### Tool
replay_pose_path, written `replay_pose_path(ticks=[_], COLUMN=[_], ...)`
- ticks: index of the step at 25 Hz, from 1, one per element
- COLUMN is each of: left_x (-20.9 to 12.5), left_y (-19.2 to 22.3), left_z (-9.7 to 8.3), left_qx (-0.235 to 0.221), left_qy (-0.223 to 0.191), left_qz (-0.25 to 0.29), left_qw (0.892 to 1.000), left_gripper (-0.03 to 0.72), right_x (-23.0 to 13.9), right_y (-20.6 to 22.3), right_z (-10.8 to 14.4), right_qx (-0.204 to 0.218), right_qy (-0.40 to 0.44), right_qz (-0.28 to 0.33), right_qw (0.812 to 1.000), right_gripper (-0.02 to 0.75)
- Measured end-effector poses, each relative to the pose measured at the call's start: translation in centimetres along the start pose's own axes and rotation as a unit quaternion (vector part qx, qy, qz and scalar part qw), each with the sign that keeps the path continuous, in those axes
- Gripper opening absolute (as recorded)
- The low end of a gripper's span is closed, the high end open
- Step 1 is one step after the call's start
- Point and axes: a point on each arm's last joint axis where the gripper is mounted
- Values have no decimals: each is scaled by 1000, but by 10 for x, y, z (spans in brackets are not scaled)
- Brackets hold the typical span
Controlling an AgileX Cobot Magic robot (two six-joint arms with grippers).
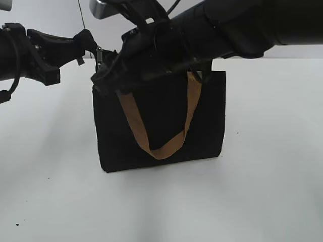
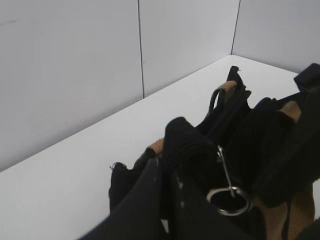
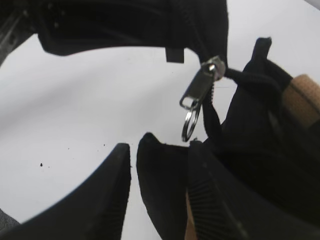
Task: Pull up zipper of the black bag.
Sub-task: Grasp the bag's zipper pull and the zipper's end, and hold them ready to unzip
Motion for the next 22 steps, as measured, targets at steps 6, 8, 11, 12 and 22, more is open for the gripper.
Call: replay_pose_path(ticks=[6, 8, 11, 12, 22], left_x=[0, 0, 0, 0, 0], left_y=[0, 0, 0, 0, 0], left_z=[0, 0, -1, -1, -1], left_qx=[0, -1, -3, -3, -3], left_qy=[0, 0, 0, 0, 0], left_qz=[0, -1, -2, -2, -2], left_qw=[1000, 1000, 1000, 1000, 1000], left_gripper=[0, 0, 0, 0, 0], right_x=[2, 1, 3, 3, 4], right_y=[12, 14, 15, 16, 17], right_z=[-3, -4, -6, -7, -13], right_qx=[3, 3, -7, -11, -43], right_qy=[3, 4, 4, 6, 37], right_qz=[0, 3, -3, -4, -16], right_qw=[1000, 1000, 1000, 1000, 998], right_gripper=[255, 253, 244, 239, 188])
Point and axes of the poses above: a point on each arm's last joint axis where the gripper is mounted, y pointing out along that axis toward the gripper, z along the wrist's bending axis when the last joint is at zero, x = y × z, and after that the axes turned 13 degrees about -y, right-handed
